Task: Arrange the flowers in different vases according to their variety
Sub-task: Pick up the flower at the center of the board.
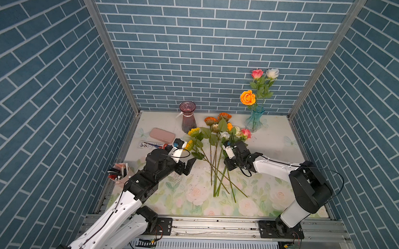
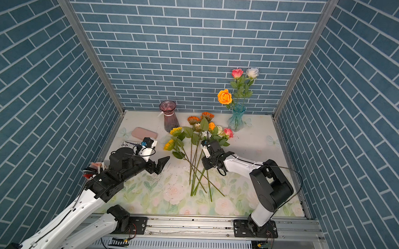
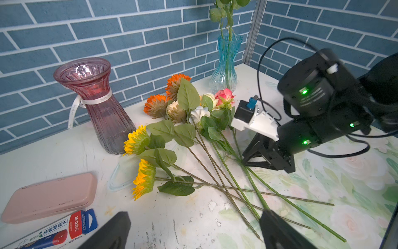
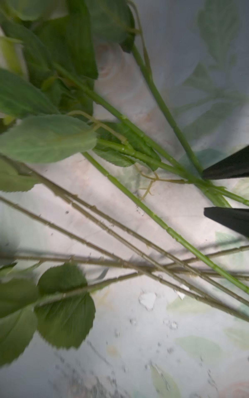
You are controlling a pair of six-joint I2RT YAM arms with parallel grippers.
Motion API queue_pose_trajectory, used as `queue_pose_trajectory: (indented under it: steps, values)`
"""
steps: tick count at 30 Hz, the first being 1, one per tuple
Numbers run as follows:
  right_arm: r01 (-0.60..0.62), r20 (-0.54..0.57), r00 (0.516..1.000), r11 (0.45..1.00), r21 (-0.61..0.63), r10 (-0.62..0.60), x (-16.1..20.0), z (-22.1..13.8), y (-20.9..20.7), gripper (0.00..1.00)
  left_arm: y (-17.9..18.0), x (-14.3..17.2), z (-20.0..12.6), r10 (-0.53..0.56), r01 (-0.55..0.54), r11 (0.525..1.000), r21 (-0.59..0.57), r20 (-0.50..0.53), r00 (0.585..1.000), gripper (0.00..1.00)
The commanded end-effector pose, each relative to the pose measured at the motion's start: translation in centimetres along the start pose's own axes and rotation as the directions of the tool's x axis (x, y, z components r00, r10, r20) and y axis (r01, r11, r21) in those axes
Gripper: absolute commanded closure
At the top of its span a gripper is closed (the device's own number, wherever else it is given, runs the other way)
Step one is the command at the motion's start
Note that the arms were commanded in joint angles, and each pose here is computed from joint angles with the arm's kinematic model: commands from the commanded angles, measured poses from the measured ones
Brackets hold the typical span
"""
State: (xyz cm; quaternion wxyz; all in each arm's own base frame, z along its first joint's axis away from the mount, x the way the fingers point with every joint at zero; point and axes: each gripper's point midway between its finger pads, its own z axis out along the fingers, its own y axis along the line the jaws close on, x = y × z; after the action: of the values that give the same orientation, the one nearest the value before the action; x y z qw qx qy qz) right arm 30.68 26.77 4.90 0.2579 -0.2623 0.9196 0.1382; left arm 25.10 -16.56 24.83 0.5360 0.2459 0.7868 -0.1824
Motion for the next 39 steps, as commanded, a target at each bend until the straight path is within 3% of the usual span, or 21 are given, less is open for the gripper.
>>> queue_pose_trajectory:
  steps: [1, 39]
  values:
    - [-0.112, 0.029, 0.994, 0.988, 0.107, 0.11, -1.4, -0.2, -1.3, 0.73, 0.0, 0.2, -0.1, -0.006, 0.006, 1.0, -0.003, 0.005, 1.0, 0.0]
    - [-0.118, 0.02, 0.993, 0.981, 0.156, 0.116, -2.6, 3.6, -1.6, 0.78, -0.1, 0.9, 0.7, 0.002, -0.002, 1.0, 0.005, -0.028, 1.0, 0.0]
